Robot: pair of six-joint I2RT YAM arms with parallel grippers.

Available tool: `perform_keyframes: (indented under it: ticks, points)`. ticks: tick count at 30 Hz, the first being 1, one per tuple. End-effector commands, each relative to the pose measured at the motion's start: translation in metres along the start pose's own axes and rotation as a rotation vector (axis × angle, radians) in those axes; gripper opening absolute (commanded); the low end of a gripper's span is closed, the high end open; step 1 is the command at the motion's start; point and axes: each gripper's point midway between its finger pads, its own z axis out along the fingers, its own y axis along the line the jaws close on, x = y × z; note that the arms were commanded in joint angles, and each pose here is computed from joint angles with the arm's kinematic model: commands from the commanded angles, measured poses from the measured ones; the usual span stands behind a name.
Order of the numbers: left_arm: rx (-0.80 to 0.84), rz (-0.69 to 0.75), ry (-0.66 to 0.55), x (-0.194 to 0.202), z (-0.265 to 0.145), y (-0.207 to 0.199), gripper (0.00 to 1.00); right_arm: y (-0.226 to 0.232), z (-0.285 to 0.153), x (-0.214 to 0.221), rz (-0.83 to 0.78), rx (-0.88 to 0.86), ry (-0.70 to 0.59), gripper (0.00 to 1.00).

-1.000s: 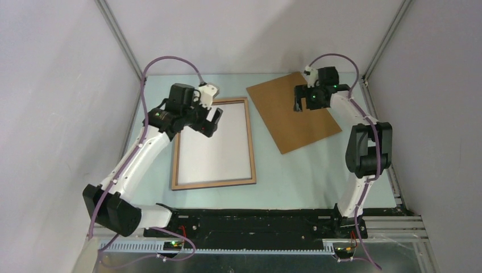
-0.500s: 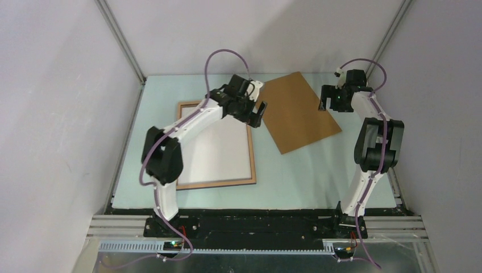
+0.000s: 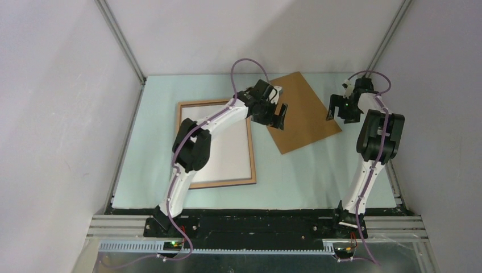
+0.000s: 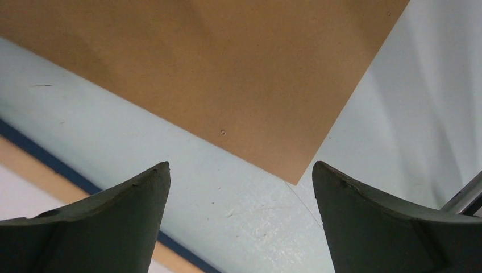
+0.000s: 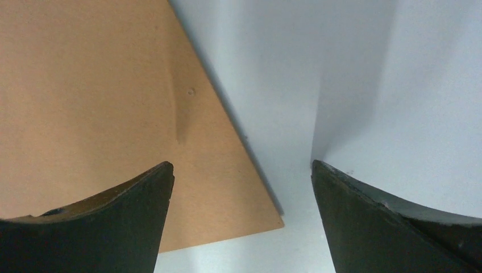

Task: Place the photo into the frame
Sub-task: Turn over the photo frame item at the center of the board.

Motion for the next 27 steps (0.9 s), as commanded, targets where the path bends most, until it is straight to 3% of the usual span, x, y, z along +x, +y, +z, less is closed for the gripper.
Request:
perform_keyframes:
  ticks: [1,27]
  points:
    - [0.045,-0.089,-0.002,-0.004,0.018,-0.011,0.99,0.001,-0.002,-0.002,-0.025,-0.038,0.012,0.95]
    - [0.067,-0.266,0.150,0.061,0.055,-0.010,1.00,0.035,0.007,0.022,-0.003,-0.217,0.141,0.88]
